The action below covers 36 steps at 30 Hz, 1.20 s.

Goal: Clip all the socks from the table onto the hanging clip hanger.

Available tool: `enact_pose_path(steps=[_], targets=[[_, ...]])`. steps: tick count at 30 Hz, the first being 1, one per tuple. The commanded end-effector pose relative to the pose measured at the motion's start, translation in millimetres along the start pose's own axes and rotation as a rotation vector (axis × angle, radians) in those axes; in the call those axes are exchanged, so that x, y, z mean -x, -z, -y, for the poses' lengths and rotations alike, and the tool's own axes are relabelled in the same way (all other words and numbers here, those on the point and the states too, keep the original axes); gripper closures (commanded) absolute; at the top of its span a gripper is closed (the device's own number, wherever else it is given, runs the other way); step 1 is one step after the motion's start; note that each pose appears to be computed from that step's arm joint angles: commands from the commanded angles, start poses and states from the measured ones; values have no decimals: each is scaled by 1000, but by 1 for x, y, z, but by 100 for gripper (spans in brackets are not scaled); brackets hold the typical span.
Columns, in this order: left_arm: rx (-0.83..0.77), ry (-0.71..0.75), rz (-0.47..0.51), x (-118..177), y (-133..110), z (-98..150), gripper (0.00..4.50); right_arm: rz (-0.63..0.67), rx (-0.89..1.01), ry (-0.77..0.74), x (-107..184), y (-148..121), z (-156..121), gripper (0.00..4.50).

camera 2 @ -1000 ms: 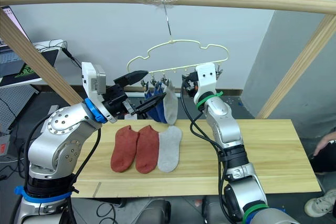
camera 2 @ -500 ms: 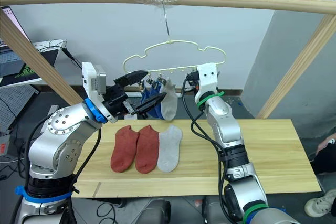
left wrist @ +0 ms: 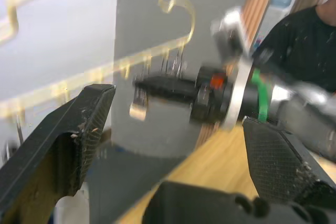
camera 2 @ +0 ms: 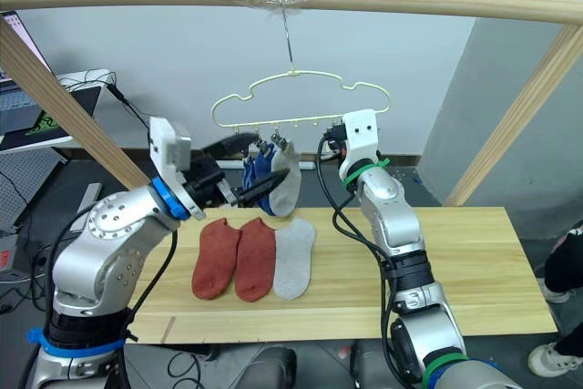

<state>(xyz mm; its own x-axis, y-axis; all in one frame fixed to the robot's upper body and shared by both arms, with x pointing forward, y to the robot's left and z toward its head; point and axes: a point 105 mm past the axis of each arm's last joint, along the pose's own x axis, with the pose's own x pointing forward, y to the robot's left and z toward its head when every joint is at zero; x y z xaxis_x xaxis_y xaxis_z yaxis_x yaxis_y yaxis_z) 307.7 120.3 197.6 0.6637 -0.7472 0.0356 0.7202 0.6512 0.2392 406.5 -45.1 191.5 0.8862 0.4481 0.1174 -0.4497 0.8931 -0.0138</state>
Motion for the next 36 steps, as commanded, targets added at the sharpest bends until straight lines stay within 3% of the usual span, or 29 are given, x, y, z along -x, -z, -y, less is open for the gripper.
enact_pose_path(steps=[1, 4, 10, 14, 18, 23, 26, 36], targets=[[-22, -53, -58, 0, 19, -1, 0, 51, 1, -48, 0, -22, -3, 448], [50, -86, -167, -3, 70, 7, 0, 37, 24, -70, 3, -23, 2, 448], [115, -150, -334, -26, 142, 20, 0, 6, 12, -66, 8, -18, 5, 448], [134, -156, -370, -33, 158, 26, 0, -5, 0, -65, 9, -17, 3, 448], [167, -165, -500, -29, 197, 32, 0, -16, -8, -58, 13, -15, 2, 448], [215, -165, -564, -27, 219, 36, 0, -22, -15, -46, 14, -14, 2, 448], [233, -104, -580, -26, 227, 48, 58, -25, -22, -41, 15, -14, 1, 450], [208, -52, -567, -23, 225, 56, 352, -36, -23, -40, 16, -13, 3, 450]])
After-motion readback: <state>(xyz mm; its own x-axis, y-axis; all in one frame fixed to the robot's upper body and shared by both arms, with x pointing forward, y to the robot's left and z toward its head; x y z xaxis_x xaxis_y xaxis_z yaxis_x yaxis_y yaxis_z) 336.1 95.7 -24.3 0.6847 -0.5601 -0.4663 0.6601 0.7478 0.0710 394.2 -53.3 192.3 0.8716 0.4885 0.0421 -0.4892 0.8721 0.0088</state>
